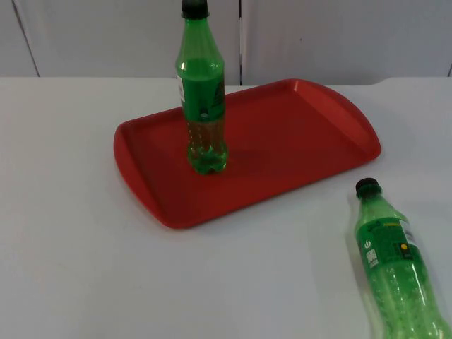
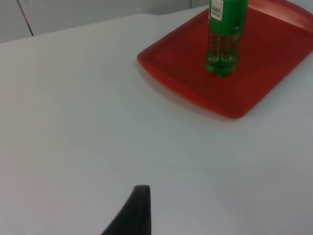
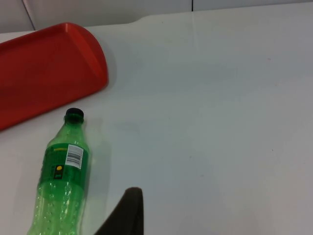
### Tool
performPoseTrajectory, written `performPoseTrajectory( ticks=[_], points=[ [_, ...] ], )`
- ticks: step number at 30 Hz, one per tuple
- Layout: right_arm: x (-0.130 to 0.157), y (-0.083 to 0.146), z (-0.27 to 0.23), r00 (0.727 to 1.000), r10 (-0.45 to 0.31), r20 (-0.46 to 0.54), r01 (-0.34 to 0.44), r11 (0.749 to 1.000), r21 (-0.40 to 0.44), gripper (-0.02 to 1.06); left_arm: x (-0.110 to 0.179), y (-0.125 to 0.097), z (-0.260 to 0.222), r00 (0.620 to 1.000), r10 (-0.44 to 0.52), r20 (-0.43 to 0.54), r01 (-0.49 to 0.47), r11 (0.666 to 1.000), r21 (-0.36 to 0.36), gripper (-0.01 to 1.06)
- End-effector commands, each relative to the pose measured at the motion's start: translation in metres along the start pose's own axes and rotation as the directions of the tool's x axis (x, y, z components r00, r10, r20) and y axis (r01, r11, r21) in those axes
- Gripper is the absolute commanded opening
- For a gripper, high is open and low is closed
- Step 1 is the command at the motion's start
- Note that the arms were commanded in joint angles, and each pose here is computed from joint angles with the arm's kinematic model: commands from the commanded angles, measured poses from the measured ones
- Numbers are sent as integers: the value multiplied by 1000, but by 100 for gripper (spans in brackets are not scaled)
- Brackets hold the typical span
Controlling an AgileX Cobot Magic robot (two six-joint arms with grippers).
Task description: Place the bottle upright on the tray.
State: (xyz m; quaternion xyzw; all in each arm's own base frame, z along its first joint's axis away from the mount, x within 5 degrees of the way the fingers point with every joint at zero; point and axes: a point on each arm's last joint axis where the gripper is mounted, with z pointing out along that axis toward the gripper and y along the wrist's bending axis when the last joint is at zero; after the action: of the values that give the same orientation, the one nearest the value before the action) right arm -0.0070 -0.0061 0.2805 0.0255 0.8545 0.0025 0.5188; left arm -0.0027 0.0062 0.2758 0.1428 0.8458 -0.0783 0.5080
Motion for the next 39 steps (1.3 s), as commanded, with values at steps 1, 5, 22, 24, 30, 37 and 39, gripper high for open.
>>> performPoseTrajectory(
  ticks=[1, 5, 22, 24, 30, 37, 39],
  points=[
    [0, 0, 0, 1000, -12, 5, 12, 1000, 1, 105, 1, 0, 0, 1000, 4, 1, -4, 1000, 4, 105],
    [0, 0, 0, 1000, -12, 7, 12, 1000, 2, 105, 1, 0, 0, 1000, 4, 1, -4, 1000, 4, 105],
    [-43, 3, -17, 999, -5, 42, 6, 1000, -13, 99, 1, 0, 0, 1000, 4, 1, -4, 1000, 4, 105],
    [-58, 5, -15, 1000, -2, 12, 2, 1000, -21, 99, 1, 0, 0, 1000, 4, 1, -4, 1000, 4, 105],
    [-92, 11, 3, 996, -8, -85, 4, 999, -47, 99, 1, 0, 0, 1000, 4, 1, -4, 1000, 4, 105],
    [-121, 17, 37, 976, -4, -216, -9, 998, -57, 99, 1, 0, 0, 1000, 4, 1, -4, 1000, 4, 105],
    [-124, 18, 44, 971, -5, -239, -8, 998, -55, 99, 1, 0, 0, 1000, 4, 1, -4, 1000, 4, 105]
  ],
)
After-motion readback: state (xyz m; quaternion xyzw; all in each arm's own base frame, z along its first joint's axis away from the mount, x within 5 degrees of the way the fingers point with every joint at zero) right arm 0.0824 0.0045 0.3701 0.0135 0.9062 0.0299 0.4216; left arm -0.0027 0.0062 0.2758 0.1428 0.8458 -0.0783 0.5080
